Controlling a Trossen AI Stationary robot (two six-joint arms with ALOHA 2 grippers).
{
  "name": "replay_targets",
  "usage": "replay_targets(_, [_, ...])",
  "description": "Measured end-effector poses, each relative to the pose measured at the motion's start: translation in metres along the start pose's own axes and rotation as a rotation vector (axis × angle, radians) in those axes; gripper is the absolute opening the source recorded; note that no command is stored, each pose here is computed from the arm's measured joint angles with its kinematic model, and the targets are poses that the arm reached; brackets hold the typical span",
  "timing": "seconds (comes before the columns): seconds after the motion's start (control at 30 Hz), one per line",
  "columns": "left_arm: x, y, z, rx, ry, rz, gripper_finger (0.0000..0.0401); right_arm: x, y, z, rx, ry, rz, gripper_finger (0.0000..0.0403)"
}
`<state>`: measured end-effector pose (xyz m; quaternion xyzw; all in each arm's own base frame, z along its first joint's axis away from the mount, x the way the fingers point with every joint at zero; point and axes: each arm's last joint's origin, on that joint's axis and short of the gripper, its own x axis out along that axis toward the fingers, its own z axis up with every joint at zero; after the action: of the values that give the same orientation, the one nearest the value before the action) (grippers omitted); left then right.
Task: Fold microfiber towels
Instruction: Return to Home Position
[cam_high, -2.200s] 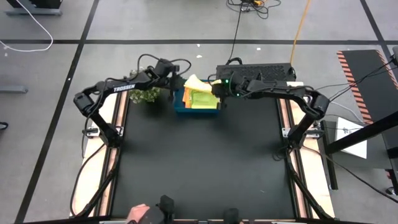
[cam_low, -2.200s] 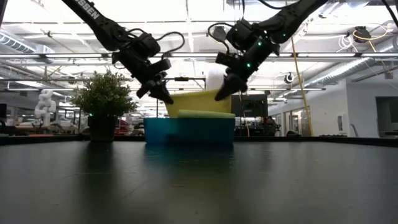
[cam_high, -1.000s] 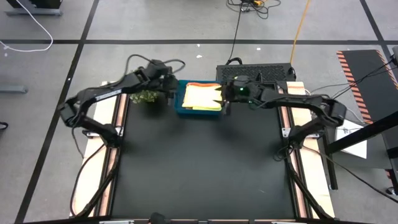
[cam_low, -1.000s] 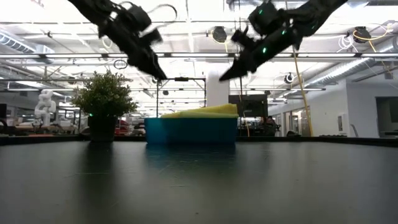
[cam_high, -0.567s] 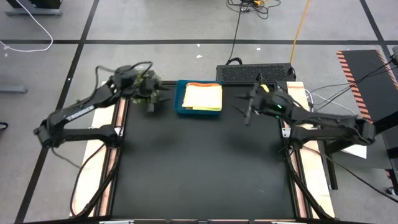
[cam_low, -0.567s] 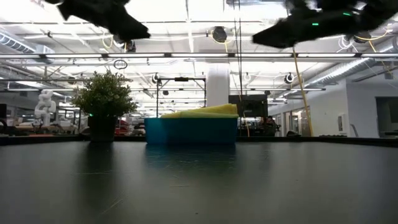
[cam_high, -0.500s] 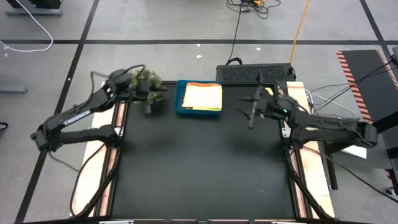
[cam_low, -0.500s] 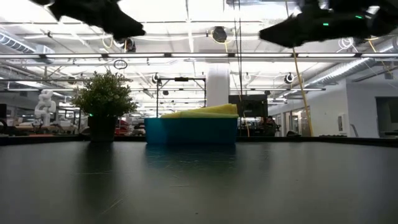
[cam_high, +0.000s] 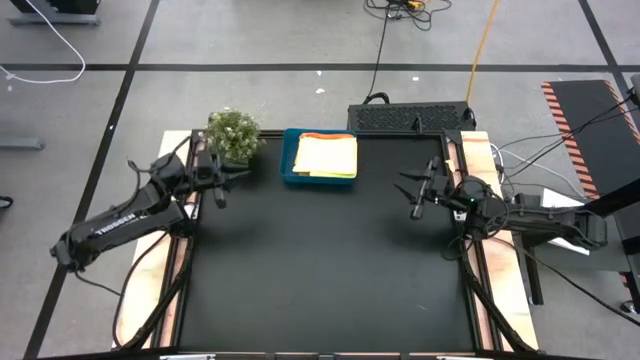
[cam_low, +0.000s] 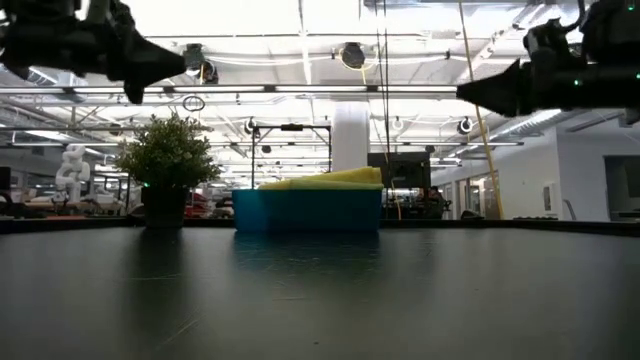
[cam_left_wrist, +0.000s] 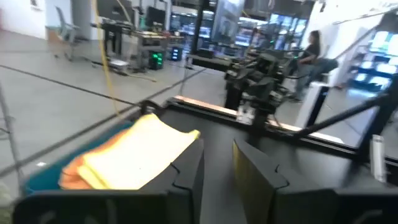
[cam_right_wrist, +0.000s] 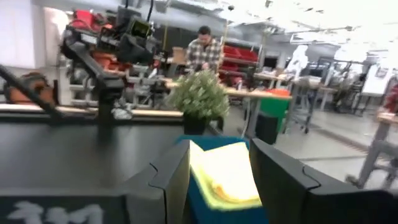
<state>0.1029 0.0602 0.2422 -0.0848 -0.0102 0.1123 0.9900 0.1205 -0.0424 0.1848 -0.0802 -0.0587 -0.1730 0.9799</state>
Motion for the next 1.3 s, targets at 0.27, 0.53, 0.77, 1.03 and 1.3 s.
replay_targets(0.27, [-0.013,-0.014,-0.024,0.083,-0.062,-0.049,0.0036,-0.002,0.010,0.001,0.017,-0.005,-0.009,0.0152])
replay_targets(0.53, [-0.026,-0.017,-0.037,0.134,-0.068,-0.026,0.0006,-0.005,0.024,-0.005,-0.010,0.073,0.007,0.0105])
replay_targets(0.77, [-0.022,-0.011,-0.061,0.074,-0.016,0.033,0.0004,-0.005,0.028,-0.010,0.000,0.126,0.018,0.0055])
replay_targets(1.03, [-0.017,-0.008,-0.074,0.044,-0.065,0.097,0.0002,-0.005,0.028,-0.011,-0.004,0.141,0.012,0.0019])
replay_targets(1.3, [-0.017,-0.012,-0.076,0.066,-0.042,0.066,0.0004,-0.004,0.029,-0.017,-0.019,0.195,0.012,0.0016])
